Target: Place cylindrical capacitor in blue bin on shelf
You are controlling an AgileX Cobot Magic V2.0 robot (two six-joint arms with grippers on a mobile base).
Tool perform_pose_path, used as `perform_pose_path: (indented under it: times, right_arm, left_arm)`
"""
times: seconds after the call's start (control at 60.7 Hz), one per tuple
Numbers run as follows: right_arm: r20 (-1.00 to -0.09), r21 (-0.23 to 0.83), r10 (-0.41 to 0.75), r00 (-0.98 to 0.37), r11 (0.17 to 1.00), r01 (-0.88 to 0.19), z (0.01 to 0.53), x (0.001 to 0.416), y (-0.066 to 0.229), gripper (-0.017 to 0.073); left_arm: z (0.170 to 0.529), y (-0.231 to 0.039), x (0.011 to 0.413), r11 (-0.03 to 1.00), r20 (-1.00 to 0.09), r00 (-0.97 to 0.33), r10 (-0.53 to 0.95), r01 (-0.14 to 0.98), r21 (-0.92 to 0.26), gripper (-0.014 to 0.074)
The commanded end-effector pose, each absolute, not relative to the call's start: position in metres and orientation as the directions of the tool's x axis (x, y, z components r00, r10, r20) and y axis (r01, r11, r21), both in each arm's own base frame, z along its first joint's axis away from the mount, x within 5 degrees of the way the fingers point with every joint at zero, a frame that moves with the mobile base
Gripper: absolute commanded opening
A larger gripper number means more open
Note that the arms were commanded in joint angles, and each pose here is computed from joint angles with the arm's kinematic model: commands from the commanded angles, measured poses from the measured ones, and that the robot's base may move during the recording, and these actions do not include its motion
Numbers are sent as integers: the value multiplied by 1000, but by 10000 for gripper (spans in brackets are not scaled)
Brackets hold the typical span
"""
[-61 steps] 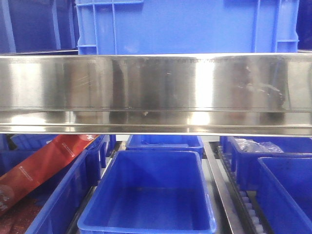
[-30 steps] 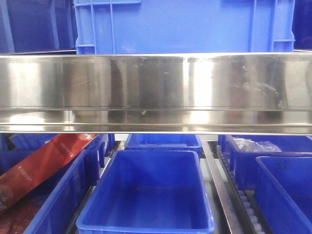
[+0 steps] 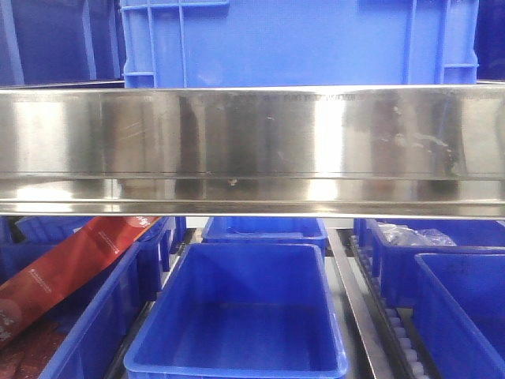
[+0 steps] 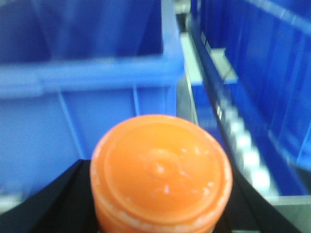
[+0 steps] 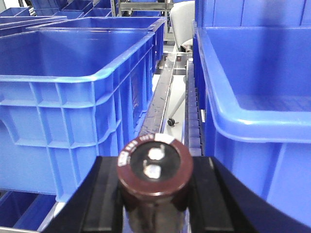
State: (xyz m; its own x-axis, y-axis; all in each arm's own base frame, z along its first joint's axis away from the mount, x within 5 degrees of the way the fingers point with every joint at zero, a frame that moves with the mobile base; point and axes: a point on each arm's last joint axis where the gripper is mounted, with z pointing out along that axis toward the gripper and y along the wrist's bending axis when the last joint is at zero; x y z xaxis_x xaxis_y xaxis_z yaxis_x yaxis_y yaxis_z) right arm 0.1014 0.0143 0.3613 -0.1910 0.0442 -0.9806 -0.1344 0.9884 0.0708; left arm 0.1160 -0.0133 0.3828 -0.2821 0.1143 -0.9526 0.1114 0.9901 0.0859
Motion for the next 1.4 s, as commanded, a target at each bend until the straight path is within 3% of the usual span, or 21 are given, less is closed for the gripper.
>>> perform_pose_path:
  times: [0.0, 0.165, 0.264, 0.494, 0.824, 1.038, 1.12, 1.351, 1.384]
  right_arm:
    - [-986, 57, 36, -162, 990, -131, 363, 101, 14, -158]
    - [-986, 57, 36, -162, 990, -131, 363, 101, 14, -158]
    - [-986, 57, 36, -162, 990, -131, 363, 101, 14, -158]
    - [-989, 57, 38, -143, 990, -129, 365, 101, 13, -158]
    - [-991, 57, 41, -127, 990, -128, 367, 102, 13, -158]
    - [-991, 57, 41, -125, 990, -128, 367, 102, 13, -158]
    - [-991, 57, 41, -125, 990, -128, 367, 102, 13, -158]
    - [-992, 57, 42, -118, 990, -127, 368, 102, 13, -158]
    - [-992, 57, 42, -116, 990, -127, 368, 102, 13, -158]
  left_arm:
    - [399, -15, 121, 990, -976, -194, 97, 116, 75, -111]
    - [438, -23, 152, 989, -975, -197, 97, 125, 73, -111]
    - [465, -42, 181, 979, -971, -208, 121, 188, 82, -111]
    - [498, -122, 242, 900, -961, -153, 229, 410, 149, -111]
    - [460, -235, 310, 807, -942, -159, 295, 570, 156, -111]
    - [418, -265, 335, 785, -921, -195, 337, 598, 161, -96]
    - [408, -269, 340, 783, -910, -217, 354, 600, 162, -3]
    - [407, -270, 340, 785, -911, -239, 337, 605, 132, 613]
    - [408, -270, 340, 786, -912, -239, 334, 605, 129, 620]
